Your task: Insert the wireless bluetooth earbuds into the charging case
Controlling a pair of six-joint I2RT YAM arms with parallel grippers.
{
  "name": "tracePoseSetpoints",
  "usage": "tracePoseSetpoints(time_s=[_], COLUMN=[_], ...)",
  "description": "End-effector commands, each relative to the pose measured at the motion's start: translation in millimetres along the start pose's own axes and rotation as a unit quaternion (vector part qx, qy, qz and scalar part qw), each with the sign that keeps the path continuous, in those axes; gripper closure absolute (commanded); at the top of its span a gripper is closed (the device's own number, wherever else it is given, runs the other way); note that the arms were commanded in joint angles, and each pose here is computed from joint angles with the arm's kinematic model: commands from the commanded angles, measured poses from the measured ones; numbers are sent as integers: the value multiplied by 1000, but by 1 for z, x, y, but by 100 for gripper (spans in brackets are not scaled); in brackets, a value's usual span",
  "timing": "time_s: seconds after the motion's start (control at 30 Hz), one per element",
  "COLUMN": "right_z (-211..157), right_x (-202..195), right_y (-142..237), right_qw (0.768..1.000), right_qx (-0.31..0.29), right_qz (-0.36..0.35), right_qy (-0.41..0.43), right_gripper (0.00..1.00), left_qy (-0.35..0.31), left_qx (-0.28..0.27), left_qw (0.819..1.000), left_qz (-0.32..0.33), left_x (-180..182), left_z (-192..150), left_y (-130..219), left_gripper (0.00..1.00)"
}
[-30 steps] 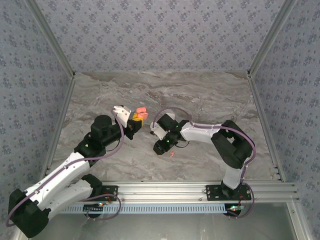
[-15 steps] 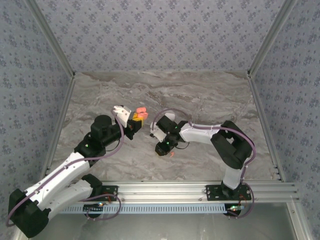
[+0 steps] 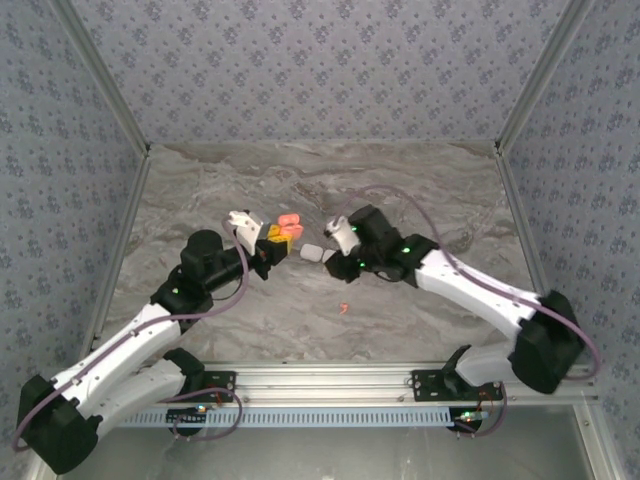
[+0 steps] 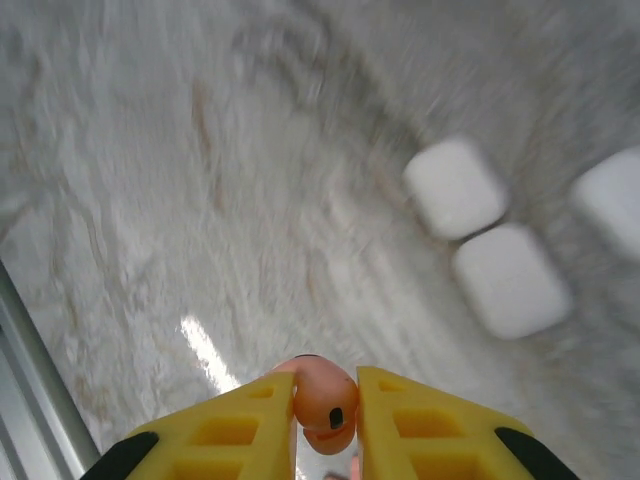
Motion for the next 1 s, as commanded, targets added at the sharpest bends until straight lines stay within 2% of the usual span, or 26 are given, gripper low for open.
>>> tracePoseSetpoints(time_s=[0.0,0.13,0.23,0.47,0.97], right_z=[18,46,56,71,80], right_x=[-8,0,5,18,35], right_y=[38,84,99,95,65], right_qw=[996,983,976,971,976], right_qx=[-69,-169,-202,-225,-196], right_qz=[-57,-72,-76,-51,-4], right_qy=[-1,19,38,60,92], right_gripper=[78,78,78,78,77], left_qy=[-4,-9,-14,-19,-22], left_qx=[-23,-9,-2,8,16], left_qw=[997,992,988,982,979], left_qz=[-72,-125,-156,-187,-203], left_x=[-12,-20,-26,-32,-35], left_z=[8,11,12,11,11], left_y=[-3,-8,-10,-12,-12], left_gripper=[90,91,94,94,95])
Point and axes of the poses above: each hand's point on the last joint's axis, 136 mm out from that joint toward the fingers, its own y axis back along the fingers, its own x axis along the line the jaws close on, z = x × y, the point moved 9 cm from there along y, back along the fingers, and after that the axes turned 12 degrees about y, right-handed, at the moved point
